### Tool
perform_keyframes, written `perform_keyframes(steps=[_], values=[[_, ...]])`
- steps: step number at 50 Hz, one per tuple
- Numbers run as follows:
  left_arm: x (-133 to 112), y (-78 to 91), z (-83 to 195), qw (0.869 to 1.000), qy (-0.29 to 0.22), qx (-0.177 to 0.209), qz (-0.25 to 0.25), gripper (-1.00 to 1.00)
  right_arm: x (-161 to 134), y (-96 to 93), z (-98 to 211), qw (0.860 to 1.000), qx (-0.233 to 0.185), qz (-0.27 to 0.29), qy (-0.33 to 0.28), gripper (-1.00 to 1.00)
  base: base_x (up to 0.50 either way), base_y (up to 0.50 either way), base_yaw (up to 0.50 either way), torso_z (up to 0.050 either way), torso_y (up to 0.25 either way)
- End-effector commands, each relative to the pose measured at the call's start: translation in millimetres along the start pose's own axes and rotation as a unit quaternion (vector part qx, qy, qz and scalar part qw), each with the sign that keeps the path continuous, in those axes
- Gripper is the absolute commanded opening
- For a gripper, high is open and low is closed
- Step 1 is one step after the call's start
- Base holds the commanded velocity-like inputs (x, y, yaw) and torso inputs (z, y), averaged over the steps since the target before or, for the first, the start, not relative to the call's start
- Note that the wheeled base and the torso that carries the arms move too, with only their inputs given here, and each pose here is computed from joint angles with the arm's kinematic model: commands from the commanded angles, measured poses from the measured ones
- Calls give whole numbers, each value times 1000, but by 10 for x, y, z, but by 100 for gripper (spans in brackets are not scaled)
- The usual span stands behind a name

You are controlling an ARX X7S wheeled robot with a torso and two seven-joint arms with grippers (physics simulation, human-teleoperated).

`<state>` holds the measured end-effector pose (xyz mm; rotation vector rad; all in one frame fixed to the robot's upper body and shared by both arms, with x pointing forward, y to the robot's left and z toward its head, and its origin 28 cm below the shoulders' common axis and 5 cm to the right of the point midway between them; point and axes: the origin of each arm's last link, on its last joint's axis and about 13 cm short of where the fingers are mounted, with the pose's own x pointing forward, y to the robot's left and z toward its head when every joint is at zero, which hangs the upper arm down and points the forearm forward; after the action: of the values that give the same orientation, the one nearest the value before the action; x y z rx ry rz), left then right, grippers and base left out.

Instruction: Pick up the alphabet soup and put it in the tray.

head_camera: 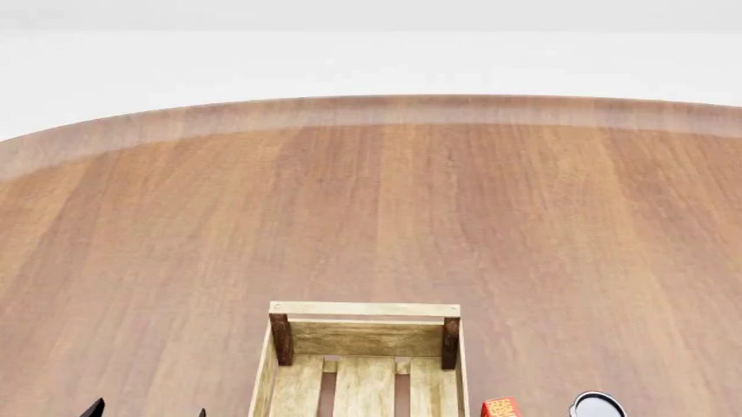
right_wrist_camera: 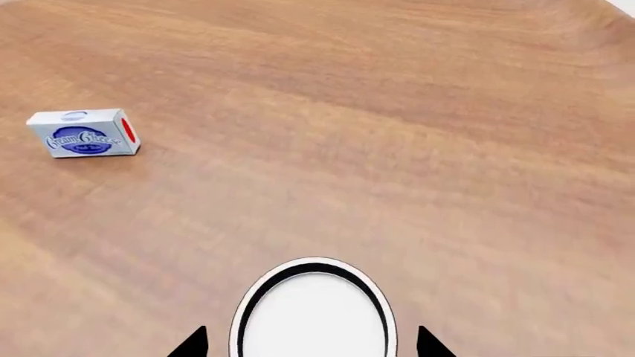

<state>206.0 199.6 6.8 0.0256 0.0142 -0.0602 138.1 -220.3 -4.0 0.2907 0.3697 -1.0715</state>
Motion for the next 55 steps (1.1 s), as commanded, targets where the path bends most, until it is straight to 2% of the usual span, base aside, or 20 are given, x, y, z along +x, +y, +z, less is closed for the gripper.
perform_keyframes(steps=[1,18,45,46,55], values=[[0,-2,-8,1000,2,0,0,100,34,-11,-23,1000,0,-9,3,100,0,0,0,0,0],[-4,-6,-5,1000,2,-1,-1,100,81,-8,-97,1000,-8,-7,13,100,0,0,0,0,0],[-9,-3,1,1000,1,-2,-2,100,109,-3,-128,1000,2,-1,20,100,0,0,0,0,0],[-10,-5,1,1000,1,-2,-2,100,107,0,-124,1000,2,1,19,-100,0,0,0,0,0],[-6,-8,-3,1000,2,-1,-2,100,32,36,-34,1000,-12,12,-6,-100,0,0,0,0,1]])
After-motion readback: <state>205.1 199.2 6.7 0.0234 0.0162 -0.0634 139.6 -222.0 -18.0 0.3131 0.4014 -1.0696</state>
